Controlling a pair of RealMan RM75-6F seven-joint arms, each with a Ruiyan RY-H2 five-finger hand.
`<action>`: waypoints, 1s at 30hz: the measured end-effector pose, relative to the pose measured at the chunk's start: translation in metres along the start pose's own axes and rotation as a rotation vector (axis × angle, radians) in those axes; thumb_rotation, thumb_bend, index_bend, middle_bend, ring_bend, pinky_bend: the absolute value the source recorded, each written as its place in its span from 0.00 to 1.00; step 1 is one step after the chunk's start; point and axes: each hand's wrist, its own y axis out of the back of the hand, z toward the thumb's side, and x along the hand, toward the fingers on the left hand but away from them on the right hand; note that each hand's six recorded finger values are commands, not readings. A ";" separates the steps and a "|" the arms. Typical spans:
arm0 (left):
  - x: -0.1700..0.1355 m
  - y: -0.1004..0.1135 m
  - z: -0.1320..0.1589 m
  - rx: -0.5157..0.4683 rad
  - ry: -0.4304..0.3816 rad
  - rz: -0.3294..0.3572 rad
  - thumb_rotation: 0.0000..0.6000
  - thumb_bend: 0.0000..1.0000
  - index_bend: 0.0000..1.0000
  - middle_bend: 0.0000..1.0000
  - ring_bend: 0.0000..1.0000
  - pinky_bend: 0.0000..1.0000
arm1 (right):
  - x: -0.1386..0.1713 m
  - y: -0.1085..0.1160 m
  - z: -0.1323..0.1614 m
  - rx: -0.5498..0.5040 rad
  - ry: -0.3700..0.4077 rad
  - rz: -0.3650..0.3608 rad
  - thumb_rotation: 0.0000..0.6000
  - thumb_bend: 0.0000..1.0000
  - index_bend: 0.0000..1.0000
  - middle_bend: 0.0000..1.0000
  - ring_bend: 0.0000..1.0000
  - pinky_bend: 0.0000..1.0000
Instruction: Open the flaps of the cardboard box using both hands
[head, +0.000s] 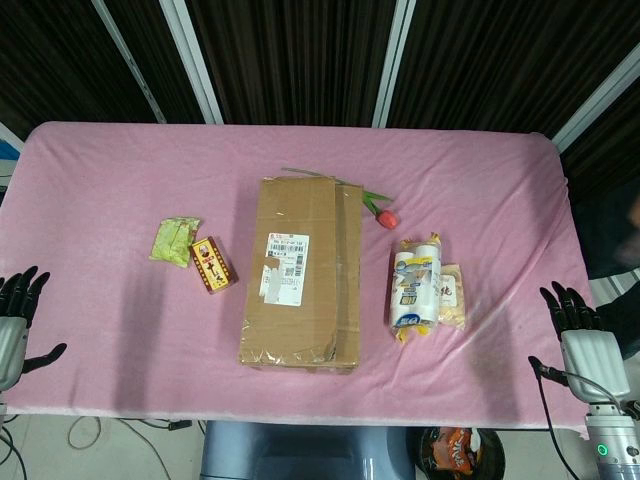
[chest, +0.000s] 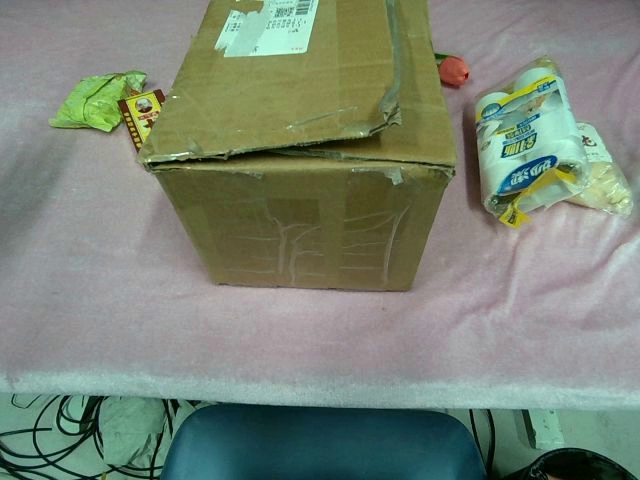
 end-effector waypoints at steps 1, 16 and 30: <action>0.000 0.000 0.000 0.000 0.000 0.000 1.00 0.09 0.00 0.00 0.00 0.00 | 0.000 0.000 0.000 -0.001 0.000 0.000 1.00 0.23 0.00 0.00 0.00 0.21; 0.000 0.001 0.001 -0.002 -0.005 0.003 1.00 0.09 0.00 0.00 0.00 0.00 | 0.000 0.001 0.001 -0.001 0.001 -0.002 1.00 0.23 0.00 0.00 0.00 0.21; 0.005 0.008 0.027 -0.022 -0.104 0.019 1.00 0.09 0.00 0.00 0.00 0.00 | 0.001 0.000 0.000 -0.007 -0.004 0.000 1.00 0.23 0.00 0.00 0.00 0.21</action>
